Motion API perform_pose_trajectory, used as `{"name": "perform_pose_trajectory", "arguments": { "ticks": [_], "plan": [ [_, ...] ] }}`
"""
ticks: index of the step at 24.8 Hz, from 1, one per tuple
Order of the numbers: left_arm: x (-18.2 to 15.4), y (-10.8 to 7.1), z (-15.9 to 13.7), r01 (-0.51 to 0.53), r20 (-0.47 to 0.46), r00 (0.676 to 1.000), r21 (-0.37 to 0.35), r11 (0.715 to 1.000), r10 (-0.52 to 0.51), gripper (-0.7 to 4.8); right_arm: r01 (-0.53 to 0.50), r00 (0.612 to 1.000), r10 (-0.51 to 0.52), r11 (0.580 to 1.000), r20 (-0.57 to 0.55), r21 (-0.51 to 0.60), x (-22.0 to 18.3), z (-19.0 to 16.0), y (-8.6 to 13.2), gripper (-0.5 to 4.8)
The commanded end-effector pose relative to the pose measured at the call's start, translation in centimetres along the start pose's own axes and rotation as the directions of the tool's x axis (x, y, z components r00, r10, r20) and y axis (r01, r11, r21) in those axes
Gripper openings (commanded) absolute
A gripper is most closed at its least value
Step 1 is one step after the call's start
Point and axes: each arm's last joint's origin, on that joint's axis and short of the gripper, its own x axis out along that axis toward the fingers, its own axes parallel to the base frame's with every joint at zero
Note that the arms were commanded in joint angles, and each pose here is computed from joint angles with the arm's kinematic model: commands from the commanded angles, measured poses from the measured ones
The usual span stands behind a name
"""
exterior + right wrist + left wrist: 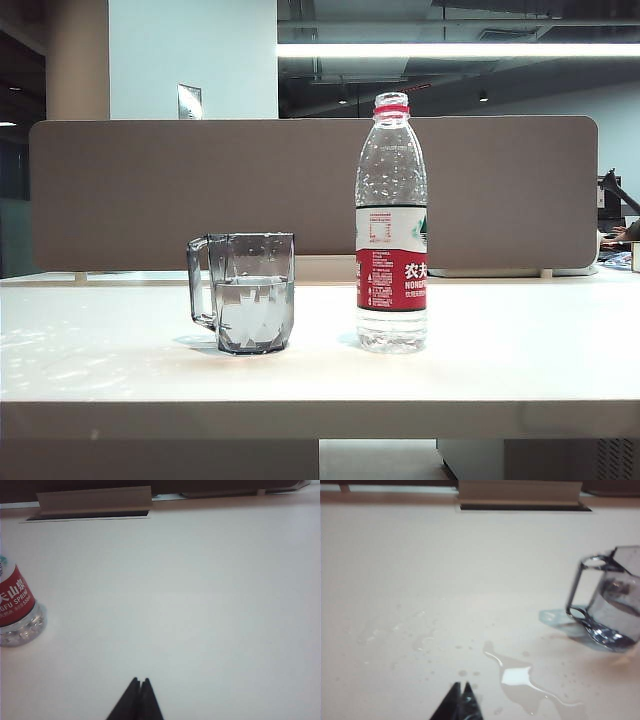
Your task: Pick up the mineral water bottle on the table and pour water into the mug until it's half full.
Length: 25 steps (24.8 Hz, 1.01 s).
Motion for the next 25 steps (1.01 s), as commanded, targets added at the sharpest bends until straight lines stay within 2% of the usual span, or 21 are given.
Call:
{"name": "perform_pose_trajectory", "arguments": {
  "ticks": [1, 4, 7, 9, 11, 25],
  "plan": [
    [0.1, 0.1, -0.7, 0.005, 0.009, 1.0, -0.003, 1.0, -0.005, -0.01, 0.0, 1.0, 0.0, 1.0, 0.008, 0.0, 0.0, 0.1, 0.0, -0.05],
    [-0.1, 0.4, -1.2, -0.018, -0.004, 1.0, -0.014, 1.0, 0.018, -0.01, 0.0, 1.0, 0.0, 1.0, 0.008, 0.0, 0.0, 0.1, 0.0, -0.05],
    [-0.7, 1.0, -1.3, -0.086, 0.011, 0.996, -0.023, 0.996, 0.086, -0.01, 0.0, 1.0, 0.0, 1.0, 0.008, -0.001, 0.0, 0.1, 0.0, -0.05],
    [-1.0, 1.2, -1.1, -0.111, 0.052, 0.992, -0.026, 0.993, 0.112, -0.01, 0.001, 1.0, -0.001, 1.0, 0.008, -0.001, 0.0, 0.1, 0.0, -0.05],
    [-1.0, 1.3, -1.1, -0.124, 0.047, 0.991, -0.022, 0.992, 0.125, -0.01, 0.0, 1.0, 0.0, 1.0, 0.009, -0.001, 0.0, 0.1, 0.0, -0.05],
    [-1.0, 1.2, -1.1, -0.126, 0.048, 0.991, -0.022, 0.992, 0.127, -0.01, 0.0, 1.0, 0.0, 1.0, 0.01, -0.001, 0.0, 0.1, 0.0, -0.05]
  ]
}}
